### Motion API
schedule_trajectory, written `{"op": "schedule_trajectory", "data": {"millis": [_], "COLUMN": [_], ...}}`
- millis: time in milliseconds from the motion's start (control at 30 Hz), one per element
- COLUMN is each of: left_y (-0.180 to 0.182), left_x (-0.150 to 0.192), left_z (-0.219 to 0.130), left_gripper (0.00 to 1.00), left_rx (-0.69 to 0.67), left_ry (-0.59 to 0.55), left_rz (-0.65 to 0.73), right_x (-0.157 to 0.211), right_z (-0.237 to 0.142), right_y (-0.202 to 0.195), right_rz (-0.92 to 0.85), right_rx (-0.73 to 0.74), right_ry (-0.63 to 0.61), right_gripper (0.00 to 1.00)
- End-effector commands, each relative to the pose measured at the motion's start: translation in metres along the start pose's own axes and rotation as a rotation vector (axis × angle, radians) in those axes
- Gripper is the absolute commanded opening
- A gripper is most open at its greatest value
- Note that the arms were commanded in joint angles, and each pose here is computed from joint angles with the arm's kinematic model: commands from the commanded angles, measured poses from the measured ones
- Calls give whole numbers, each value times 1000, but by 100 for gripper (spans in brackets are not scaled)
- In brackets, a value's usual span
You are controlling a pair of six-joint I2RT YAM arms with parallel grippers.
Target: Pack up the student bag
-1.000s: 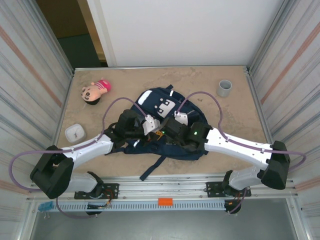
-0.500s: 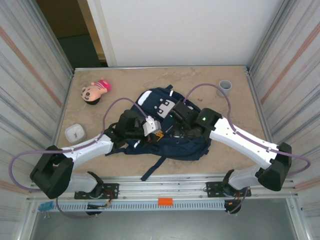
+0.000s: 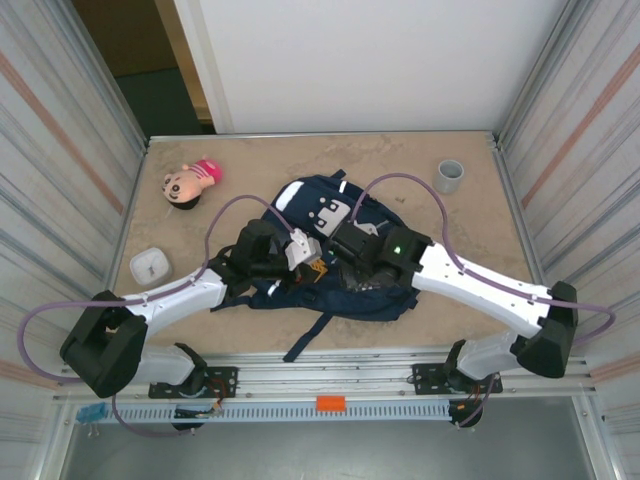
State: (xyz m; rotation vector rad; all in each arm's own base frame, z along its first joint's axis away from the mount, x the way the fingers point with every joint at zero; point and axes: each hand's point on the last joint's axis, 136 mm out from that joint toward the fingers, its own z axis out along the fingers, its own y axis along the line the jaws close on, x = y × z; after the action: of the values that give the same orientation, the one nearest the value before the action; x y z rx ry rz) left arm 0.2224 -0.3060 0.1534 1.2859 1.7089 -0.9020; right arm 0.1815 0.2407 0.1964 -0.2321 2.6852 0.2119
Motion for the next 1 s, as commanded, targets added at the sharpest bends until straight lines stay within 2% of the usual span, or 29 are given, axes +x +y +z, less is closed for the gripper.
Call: {"op": "schedule_trajectory", "data": {"millis": [0,100,267,467,533,633,733,867,967], "left_y": [-11,-10,-9,-9,-10,-9,-8,2,12], "left_x": [-22,-20,-22,-25,-24,-22,-18,-7,4], "left_z": [-4,-4,-3,-2,-2,-3,-3,-3,-4], "left_gripper": [0,0,0,0,0,0,0,0,0], "left_rx": [62,55,58,65,64,60,46,-18,-78], "left_ry": [-69,-53,-50,-55,-54,-47,-26,30,86], "left_rz": [-71,-80,-75,-71,-72,-67,-52,-35,-22], "right_x": [-14,-11,-8,-11,-15,-19,-17,-8,0], "right_z": [-13,-10,5,24,25,20,14,11,9], "right_y": [8,19,14,14,9,-2,-9,-13,-16], "right_rz": [2,-13,-49,-76,-71,-58,-52,-61,-57], "right_rx": [-34,-37,97,150,177,207,199,148,98], "right_ry": [-159,-197,-190,-192,-207,-217,-197,-112,-27], "right_gripper": [42,45,49,49,43,25,11,1,0]}}
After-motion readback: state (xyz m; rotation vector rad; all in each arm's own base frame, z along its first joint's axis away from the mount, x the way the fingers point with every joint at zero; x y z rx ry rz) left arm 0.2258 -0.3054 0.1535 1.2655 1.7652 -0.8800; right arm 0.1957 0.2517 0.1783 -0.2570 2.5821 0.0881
